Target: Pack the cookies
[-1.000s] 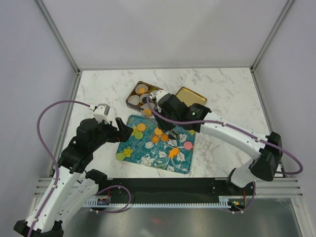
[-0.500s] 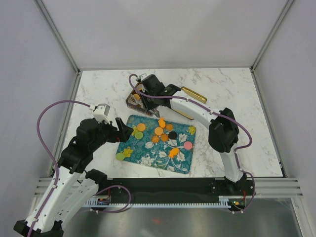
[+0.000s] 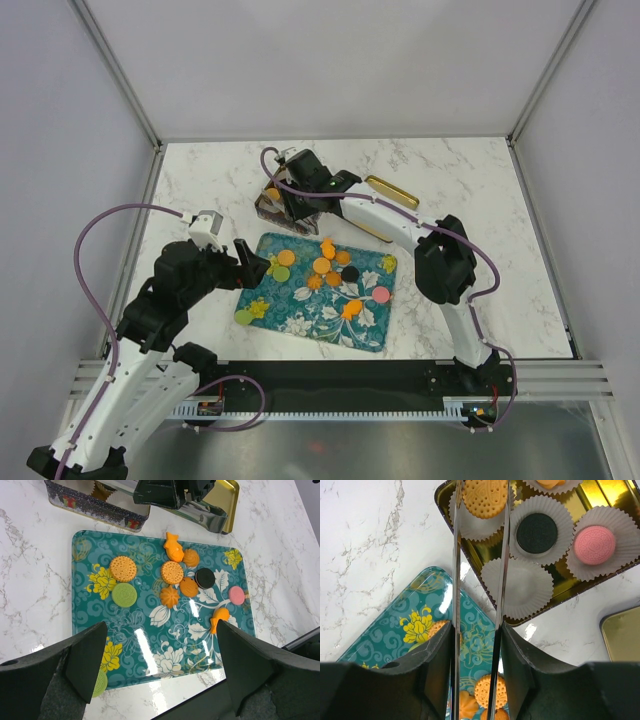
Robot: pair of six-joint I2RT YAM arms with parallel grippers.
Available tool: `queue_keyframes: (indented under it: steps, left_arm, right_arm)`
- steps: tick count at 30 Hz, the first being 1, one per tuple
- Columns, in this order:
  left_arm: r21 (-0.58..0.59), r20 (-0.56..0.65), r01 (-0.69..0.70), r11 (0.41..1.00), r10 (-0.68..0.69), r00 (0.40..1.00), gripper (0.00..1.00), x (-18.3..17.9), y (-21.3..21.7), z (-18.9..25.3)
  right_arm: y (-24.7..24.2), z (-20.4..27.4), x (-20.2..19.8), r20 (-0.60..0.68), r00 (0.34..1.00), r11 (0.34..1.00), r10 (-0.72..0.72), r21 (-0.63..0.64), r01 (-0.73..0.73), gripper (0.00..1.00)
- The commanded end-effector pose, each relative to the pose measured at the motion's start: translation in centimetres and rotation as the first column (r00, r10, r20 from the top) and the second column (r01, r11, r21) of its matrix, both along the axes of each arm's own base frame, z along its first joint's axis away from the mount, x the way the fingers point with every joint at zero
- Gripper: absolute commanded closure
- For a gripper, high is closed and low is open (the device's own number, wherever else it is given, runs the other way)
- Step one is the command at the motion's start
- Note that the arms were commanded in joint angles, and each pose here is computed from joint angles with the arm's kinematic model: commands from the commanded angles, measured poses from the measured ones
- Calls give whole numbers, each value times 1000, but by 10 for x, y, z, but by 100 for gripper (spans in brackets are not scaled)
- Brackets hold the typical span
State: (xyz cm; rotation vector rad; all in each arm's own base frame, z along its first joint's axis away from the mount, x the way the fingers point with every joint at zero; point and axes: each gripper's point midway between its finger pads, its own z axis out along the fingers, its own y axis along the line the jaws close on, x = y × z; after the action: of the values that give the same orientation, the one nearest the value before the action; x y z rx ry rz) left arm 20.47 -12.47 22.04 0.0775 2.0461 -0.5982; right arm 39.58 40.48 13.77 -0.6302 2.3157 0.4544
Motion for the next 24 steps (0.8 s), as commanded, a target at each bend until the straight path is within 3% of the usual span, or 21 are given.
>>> queue_keyframes:
  steps: [1, 16, 24]
  left_arm:
    - [20, 42, 1, 1000, -1, 999, 2, 3, 2, 5]
    - [19, 46, 2, 1000, -3, 999, 2, 2, 2, 6]
    - [24, 44, 2, 1000, -3, 999, 2, 2, 2, 5]
  right_arm:
    - [13, 19, 14, 42, 999, 997, -5, 82, 2, 53]
    - [15, 12, 12, 26, 1000, 997, 4, 80, -7, 42]
    - [9, 39, 9, 60, 998, 994, -3, 107, -3, 45]
